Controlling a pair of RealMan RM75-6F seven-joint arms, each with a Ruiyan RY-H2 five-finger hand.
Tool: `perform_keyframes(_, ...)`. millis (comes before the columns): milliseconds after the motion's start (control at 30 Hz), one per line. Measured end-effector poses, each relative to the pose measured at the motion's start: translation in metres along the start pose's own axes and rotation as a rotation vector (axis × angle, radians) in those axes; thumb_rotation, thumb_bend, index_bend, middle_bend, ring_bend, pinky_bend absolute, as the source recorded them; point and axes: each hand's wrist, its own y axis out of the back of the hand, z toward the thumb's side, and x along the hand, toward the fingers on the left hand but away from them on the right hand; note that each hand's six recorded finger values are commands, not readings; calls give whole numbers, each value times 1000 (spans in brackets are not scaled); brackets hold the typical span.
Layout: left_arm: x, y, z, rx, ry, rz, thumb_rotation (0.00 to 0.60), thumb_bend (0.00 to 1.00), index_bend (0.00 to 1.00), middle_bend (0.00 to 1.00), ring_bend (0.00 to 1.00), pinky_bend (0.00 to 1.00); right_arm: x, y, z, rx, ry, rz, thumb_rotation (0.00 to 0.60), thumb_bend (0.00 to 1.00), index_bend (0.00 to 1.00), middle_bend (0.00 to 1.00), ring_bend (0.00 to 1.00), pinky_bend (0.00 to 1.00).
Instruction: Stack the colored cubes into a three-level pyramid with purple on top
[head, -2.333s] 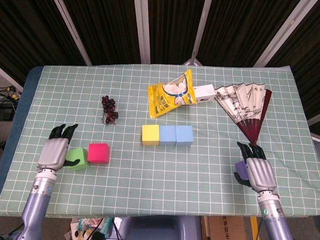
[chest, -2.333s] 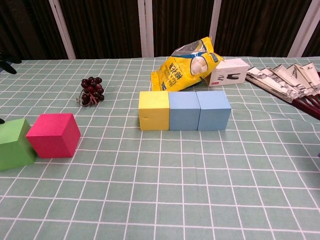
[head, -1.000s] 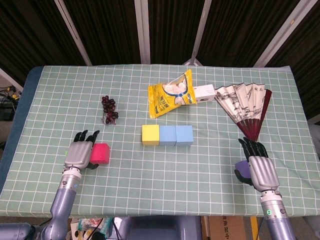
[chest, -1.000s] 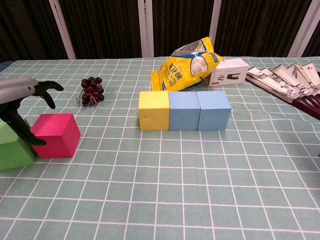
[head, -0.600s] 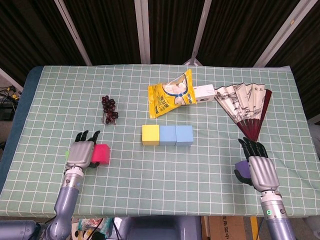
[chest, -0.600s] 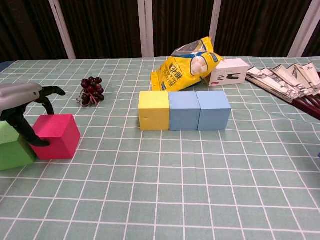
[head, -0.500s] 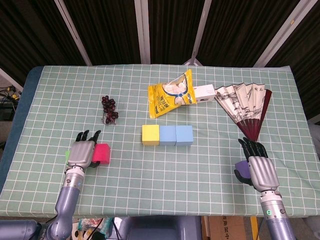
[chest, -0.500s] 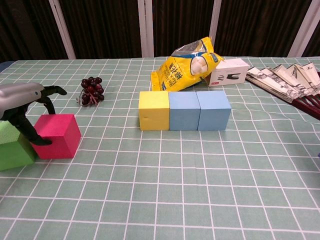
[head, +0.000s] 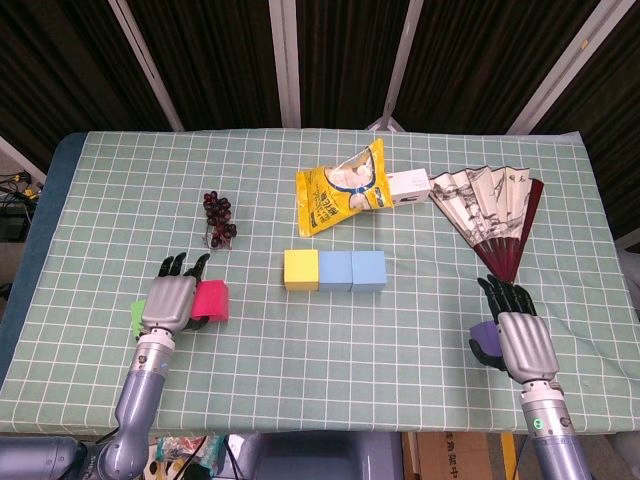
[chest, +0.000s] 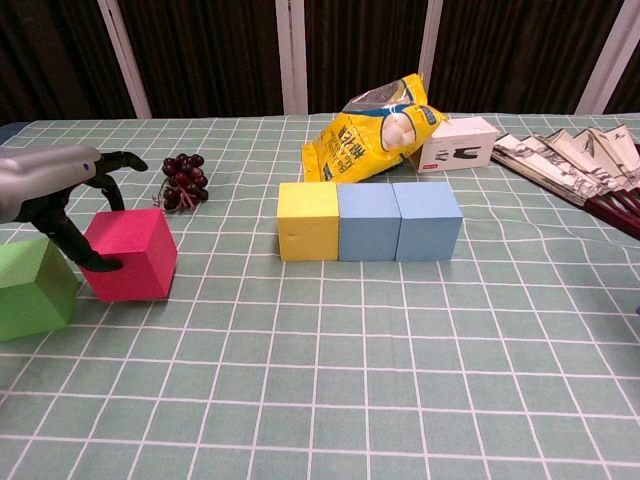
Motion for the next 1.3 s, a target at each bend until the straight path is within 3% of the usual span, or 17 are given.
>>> perform_keyframes(833, 0, -5, 74, 6, -130, -14, 600, 321, 0, 379, 3, 0, -2, 0, -3, -4, -12, 1, 600, 339, 0, 61, 0, 0)
perform_keyframes(1033, -2, 6, 84, 5, -140, 4, 600, 321, 0, 382, 3, 0, -3, -1, -4, -7, -14, 8, 600, 338, 0, 61, 0, 0)
perform_keyframes(1300, 1, 39, 101, -21, -147, 34, 600, 321, 0, 382, 3, 0, -5, 0, -6, -19, -22, 8, 600, 339, 0, 61, 0, 0)
